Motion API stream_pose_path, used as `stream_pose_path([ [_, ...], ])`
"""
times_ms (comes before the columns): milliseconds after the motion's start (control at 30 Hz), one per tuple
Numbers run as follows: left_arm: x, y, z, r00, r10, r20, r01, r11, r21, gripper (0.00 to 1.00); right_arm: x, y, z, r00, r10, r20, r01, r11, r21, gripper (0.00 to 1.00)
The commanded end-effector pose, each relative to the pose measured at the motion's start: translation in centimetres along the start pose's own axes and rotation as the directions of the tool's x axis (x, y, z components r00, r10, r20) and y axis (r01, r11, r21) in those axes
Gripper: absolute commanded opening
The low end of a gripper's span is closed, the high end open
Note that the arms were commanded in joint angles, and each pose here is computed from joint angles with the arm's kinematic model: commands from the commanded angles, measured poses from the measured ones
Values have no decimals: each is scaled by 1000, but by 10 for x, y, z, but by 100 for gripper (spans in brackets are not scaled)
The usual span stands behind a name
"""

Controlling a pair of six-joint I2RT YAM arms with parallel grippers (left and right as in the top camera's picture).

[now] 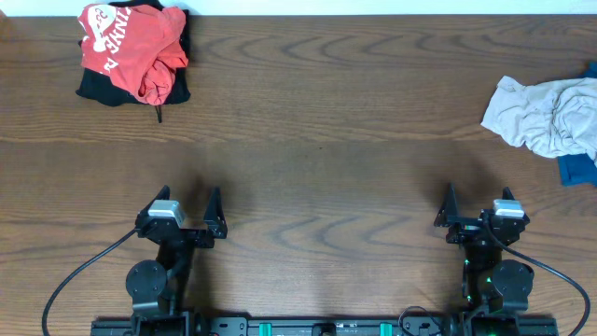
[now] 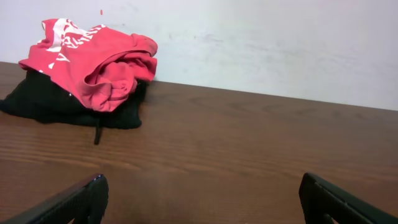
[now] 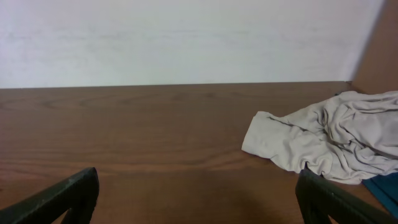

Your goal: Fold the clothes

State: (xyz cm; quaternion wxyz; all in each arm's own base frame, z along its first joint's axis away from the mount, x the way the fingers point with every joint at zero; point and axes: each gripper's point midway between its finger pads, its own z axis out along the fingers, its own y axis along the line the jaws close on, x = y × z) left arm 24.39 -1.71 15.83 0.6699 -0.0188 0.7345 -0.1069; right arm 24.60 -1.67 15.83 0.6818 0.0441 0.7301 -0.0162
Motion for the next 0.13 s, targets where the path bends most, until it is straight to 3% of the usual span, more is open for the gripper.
stream_pose_path([
  [0,16,0,0,999,7,-51,-7,1000,4,98,0,-3,0,1000,-12,1,12,1000,13,99],
  [100,16,0,0,999,7,-51,-7,1000,4,98,0,-3,0,1000,-12,1,12,1000,13,99],
])
